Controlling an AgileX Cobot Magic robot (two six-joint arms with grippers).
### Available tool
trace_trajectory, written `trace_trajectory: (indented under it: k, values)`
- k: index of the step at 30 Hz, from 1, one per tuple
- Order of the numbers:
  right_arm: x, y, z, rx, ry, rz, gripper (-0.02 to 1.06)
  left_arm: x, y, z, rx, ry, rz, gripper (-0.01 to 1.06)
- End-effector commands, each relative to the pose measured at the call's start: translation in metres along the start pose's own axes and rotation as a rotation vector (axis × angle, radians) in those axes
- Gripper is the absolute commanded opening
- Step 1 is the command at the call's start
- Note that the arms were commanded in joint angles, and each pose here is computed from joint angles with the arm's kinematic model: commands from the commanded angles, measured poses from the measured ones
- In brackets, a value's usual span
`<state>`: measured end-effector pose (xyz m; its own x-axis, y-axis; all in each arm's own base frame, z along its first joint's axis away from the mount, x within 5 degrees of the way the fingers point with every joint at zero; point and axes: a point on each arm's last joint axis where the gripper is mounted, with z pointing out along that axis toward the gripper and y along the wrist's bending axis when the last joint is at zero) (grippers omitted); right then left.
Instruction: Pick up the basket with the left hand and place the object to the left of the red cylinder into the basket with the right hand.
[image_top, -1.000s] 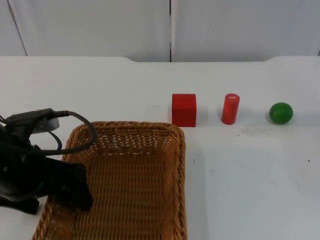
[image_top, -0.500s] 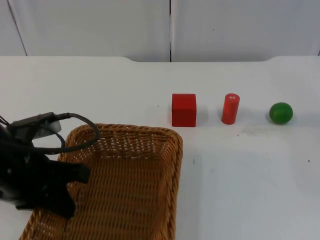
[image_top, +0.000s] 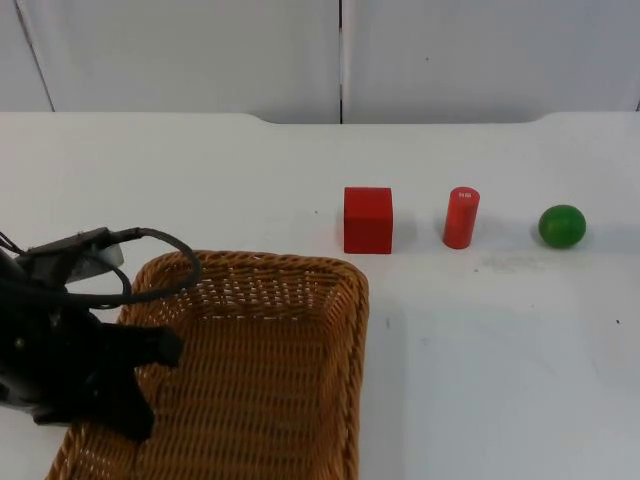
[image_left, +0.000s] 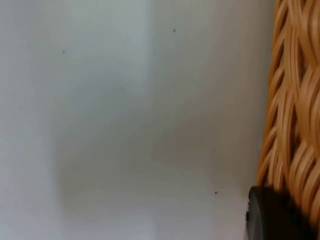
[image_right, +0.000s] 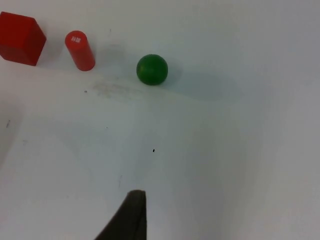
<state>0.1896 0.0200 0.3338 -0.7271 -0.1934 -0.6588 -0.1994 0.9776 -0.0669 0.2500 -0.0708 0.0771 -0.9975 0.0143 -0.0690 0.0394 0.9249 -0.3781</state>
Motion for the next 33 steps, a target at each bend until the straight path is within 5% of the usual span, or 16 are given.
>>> trace_trajectory:
  k: [1, 13, 21, 33]
  values:
    - [-0.001, -0.002, -0.001, 0.012, -0.004, -0.008, 1.05, 0.003, -0.004, 0.001, 0.033, 0.033, -0.018, 0.00]
    - [0.005, -0.002, -0.002, 0.015, 0.064, -0.022, 1.05, -0.004, -0.023, -0.023, 0.133, 0.037, 0.006, 0.00]
    - [0.005, -0.002, -0.002, 0.008, 0.061, -0.012, 1.05, -0.013, -0.032, -0.062, 0.042, 0.069, 0.025, 0.00]
    - [-0.019, 0.001, -0.008, -0.043, -0.046, 0.042, 1.05, 0.005, -0.057, -0.122, 0.096, -0.057, 0.055, 0.00]
